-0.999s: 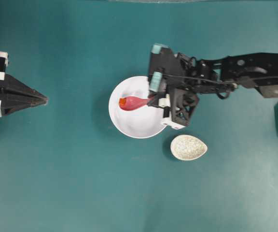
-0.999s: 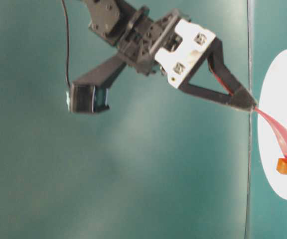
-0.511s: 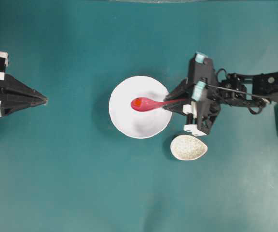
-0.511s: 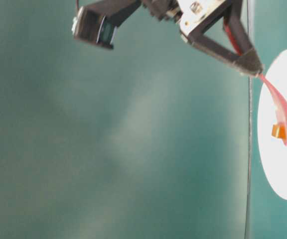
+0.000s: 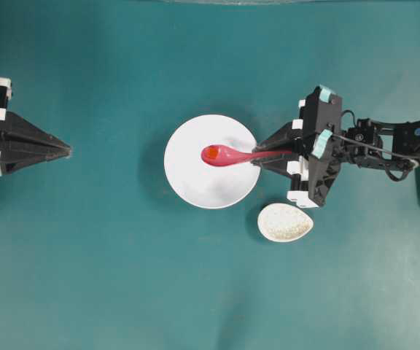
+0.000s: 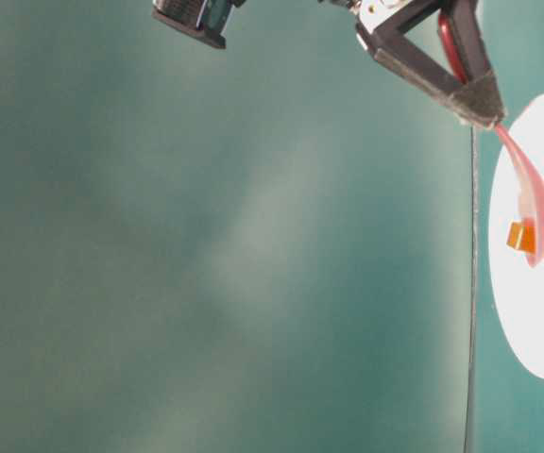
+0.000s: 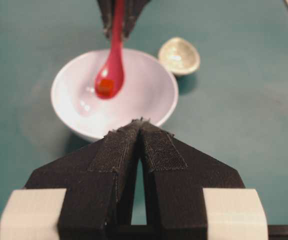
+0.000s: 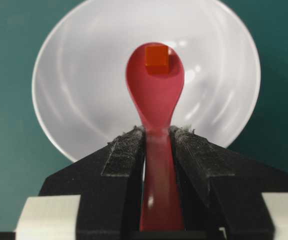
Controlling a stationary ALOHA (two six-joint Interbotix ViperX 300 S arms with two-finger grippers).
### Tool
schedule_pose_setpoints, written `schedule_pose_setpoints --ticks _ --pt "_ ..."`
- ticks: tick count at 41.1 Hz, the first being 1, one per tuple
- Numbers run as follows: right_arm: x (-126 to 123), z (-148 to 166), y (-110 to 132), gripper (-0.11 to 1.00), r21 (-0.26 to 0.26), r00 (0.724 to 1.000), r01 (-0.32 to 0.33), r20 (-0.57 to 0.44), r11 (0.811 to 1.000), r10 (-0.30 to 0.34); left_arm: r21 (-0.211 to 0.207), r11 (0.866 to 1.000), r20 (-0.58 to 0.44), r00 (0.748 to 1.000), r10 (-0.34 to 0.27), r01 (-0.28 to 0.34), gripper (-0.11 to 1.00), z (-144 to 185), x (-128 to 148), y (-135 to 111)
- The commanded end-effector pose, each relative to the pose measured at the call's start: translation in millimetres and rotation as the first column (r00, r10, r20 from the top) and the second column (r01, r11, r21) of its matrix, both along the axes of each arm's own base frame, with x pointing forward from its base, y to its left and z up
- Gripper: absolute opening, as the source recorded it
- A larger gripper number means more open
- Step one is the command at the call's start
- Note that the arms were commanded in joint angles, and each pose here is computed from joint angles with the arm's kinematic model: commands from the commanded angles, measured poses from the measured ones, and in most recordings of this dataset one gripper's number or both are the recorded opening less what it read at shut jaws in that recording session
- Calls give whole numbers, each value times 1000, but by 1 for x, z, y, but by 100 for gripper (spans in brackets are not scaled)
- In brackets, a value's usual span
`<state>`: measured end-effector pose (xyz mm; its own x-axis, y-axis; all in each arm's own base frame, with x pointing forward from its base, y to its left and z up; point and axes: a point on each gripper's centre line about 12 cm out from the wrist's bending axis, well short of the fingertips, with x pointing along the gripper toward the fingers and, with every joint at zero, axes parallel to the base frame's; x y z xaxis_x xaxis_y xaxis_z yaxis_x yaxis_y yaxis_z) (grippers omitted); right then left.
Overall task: Grip the spoon and scoop the red block from the bowl with right arm.
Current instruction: 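Lift the spoon with the red cube up out of the bowl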
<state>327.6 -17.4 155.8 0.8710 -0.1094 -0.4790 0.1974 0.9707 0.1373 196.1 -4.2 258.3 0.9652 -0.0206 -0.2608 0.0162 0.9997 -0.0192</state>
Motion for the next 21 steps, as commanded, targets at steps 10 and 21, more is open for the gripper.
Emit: schedule_pose_setpoints --ticks 10,21 --pt "6 22 7 25 -41 996 -42 81 998 45 -10 1000 35 999 1 -1 1 13 3 0" --pt "6 42 9 25 -109 980 -72 177 991 90 -47 999 36 999 11 -9 1 13 4 0"
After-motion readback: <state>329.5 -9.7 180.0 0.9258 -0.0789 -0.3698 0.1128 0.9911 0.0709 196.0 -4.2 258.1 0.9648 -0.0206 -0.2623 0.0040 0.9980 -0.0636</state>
